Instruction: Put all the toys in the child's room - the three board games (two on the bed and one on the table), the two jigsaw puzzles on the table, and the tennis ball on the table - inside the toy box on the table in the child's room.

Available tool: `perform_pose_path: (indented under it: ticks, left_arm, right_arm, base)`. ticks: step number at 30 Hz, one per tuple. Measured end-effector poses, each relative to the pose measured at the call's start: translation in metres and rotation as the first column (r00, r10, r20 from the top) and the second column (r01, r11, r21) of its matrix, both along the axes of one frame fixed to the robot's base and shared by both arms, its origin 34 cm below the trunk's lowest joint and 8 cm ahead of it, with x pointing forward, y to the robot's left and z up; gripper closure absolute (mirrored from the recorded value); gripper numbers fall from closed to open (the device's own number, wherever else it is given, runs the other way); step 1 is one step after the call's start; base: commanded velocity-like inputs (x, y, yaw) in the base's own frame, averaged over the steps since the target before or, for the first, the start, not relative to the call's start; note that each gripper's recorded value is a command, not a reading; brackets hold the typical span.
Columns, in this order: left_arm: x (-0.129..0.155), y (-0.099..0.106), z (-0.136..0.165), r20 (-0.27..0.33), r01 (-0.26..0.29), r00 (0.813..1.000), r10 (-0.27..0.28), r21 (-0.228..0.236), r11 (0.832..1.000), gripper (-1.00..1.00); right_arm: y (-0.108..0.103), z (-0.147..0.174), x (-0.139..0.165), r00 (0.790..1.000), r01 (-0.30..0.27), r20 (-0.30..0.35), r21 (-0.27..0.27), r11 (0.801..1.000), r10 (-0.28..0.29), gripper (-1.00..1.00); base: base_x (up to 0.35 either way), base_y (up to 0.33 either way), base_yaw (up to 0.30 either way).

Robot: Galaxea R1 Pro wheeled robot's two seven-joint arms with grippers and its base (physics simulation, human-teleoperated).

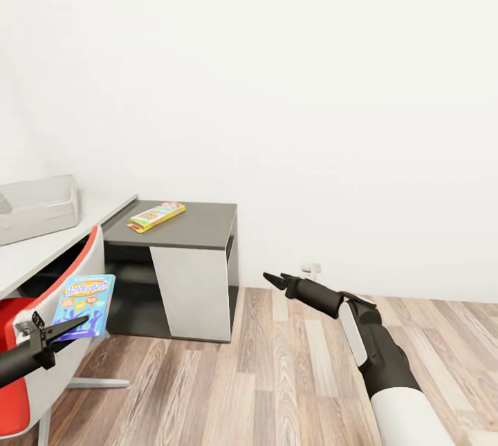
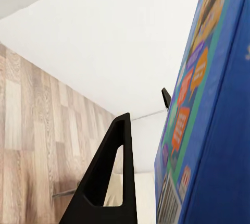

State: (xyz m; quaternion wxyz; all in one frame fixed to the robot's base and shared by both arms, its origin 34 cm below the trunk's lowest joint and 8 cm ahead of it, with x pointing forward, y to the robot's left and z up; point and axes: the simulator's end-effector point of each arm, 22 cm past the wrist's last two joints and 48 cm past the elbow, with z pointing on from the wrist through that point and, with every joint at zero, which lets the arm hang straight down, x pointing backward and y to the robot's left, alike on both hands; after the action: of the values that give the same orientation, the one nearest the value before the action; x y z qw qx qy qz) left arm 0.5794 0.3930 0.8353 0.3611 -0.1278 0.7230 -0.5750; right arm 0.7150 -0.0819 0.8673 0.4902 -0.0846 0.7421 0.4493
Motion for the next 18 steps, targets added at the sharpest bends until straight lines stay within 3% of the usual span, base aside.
perform_pose_path:
  ticks: [9, 10, 18]
  left_arm:
    - [0.001, 0.004, 0.029, 0.024, 0.012, 1.000, -0.012, 0.011, 1.000, 1.00]
    - [-0.003, 0.002, 0.045, 0.066, 0.035, 0.997, -0.033, -0.023, 0.999, 1.00]
    - [-0.004, 0.011, 0.062, 0.059, 0.035, 0.998, -0.035, 0.003, 0.999, 1.00]
  right_arm:
    - [0.000, 0.018, 0.001, 1.000, -0.002, 0.001, 0.001, 1.000, 0.002, -1.00]
    - [0.000, 0.020, 0.002, 1.000, -0.001, 0.003, 0.000, 1.000, 0.001, -1.00]
    - [-0.002, 0.033, 0.003, 1.000, 0.002, 0.001, -0.003, 1.000, -0.002, -1.00]
  base:
    - [0.000, 0.000, 0.000]
    - [0.000, 0.000, 0.000]
    - [0.000, 0.000, 0.000]
